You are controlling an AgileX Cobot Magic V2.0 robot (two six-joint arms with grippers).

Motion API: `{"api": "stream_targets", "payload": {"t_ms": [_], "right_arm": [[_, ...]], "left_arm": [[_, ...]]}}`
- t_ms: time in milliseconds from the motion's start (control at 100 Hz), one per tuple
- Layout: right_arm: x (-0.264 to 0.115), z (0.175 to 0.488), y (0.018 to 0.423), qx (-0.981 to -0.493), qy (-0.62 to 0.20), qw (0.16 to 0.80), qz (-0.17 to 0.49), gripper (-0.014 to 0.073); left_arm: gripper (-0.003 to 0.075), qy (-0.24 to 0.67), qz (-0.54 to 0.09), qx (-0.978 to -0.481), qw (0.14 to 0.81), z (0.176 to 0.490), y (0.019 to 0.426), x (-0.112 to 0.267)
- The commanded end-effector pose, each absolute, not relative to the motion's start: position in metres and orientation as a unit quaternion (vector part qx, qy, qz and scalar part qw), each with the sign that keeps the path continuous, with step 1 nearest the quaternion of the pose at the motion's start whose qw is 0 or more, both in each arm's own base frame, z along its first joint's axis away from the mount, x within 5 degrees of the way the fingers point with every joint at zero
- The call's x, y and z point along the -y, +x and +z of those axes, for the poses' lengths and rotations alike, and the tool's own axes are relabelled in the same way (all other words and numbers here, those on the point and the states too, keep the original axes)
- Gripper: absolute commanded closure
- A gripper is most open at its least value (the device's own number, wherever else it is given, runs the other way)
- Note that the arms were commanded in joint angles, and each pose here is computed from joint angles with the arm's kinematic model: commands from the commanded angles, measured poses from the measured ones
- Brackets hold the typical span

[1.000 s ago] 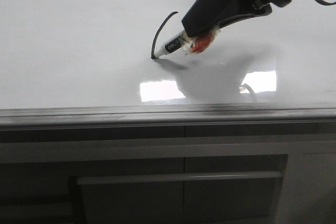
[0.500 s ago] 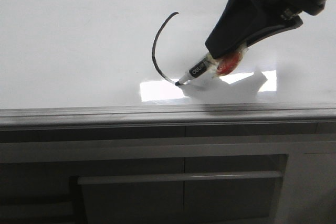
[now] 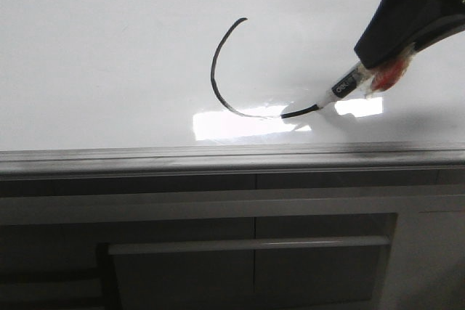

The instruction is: Write number 0 on whiteboard

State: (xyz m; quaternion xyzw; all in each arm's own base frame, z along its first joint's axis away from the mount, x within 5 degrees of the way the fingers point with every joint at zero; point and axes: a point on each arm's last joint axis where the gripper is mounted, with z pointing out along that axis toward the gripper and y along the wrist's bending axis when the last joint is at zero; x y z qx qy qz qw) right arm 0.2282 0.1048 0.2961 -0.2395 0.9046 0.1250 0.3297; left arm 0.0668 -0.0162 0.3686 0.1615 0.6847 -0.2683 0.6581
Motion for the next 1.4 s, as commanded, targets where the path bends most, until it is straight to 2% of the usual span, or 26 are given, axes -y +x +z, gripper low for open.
{"api": "stream_targets", "payload": {"t_ms": [0,290,780,1390], "right_arm": [[-0.084,0.306,0.247,-0.881,-0.259,0.396,0.029,0.0652],[-0.084,0.340,0.258,-0.857,-0.250,0.449,0.026,0.0652],[-0.095,0.362,0.285,-0.843,-0.241,0.480,0.038,0.0652],[-0.155,0.339,0.285,-0.836,-0.314,0.442,0.081,0.0652]], "left_arm": [[0.0740,0.170,-0.279,-0.662,0.674,0.379,0.066,0.018],[0.0740,0.172,-0.281,-0.660,0.675,0.379,0.065,0.019],[0.0740,0.172,-0.282,-0.660,0.675,0.379,0.065,0.019],[0.0740,0.173,-0.282,-0.660,0.675,0.379,0.065,0.019]]}}
